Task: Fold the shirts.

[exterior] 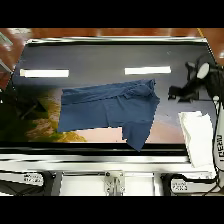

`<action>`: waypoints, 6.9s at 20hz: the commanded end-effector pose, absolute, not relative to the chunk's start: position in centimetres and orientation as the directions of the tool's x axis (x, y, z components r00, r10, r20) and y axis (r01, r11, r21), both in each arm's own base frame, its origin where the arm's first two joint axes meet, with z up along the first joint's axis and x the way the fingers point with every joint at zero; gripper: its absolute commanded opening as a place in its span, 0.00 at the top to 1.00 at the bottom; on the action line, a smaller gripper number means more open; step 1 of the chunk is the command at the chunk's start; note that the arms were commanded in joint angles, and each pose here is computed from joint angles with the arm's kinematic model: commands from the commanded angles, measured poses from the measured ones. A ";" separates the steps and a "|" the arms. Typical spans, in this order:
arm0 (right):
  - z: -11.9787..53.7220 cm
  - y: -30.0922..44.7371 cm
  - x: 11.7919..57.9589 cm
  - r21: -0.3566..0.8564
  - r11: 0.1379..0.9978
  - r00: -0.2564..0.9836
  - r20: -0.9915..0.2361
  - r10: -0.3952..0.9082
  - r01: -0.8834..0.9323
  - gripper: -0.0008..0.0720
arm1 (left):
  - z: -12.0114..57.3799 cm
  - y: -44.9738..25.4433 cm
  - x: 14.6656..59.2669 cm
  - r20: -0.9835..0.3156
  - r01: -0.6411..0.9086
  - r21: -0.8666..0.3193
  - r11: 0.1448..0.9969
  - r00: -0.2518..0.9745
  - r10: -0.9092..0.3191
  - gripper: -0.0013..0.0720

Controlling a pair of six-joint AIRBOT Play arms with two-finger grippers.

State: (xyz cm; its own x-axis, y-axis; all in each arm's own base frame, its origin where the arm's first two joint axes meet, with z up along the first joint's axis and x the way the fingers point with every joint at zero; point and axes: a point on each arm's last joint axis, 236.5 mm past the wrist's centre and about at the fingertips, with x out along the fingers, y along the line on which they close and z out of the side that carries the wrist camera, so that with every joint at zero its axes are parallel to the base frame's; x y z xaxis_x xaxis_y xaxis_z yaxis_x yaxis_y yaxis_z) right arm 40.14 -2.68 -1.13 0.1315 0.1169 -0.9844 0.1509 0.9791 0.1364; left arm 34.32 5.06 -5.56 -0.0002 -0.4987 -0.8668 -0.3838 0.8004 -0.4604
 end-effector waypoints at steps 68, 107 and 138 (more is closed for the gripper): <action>8.1 5.2 52.1 0.290 0.955 0.688 -0.681 0.250 -0.060 0.91 | 9.7 6.0 41.0 -0.848 -0.089 -0.143 0.986 0.524 -0.075 0.92; -6.3 -2.1 25.1 0.370 0.852 -0.094 -0.898 0.431 0.371 0.20 | -10.3 0.1 26.7 -0.817 -0.346 -0.511 0.787 -0.090 -0.570 0.14; -14.1 8.9 24.5 0.479 0.829 -0.024 -0.862 0.506 0.289 0.89 | -8.9 -2.9 30.2 -0.896 -0.167 -0.443 0.881 0.085 -0.435 0.92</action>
State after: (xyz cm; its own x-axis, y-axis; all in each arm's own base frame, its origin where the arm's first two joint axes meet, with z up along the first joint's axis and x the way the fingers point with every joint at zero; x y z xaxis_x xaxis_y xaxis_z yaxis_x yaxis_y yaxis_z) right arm 24.09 8.39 -13.52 -0.0383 0.5188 -0.8540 0.3030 0.8204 0.4848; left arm 29.94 -2.94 -9.26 0.0723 -0.4379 -0.8961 -0.1837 0.8773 -0.4435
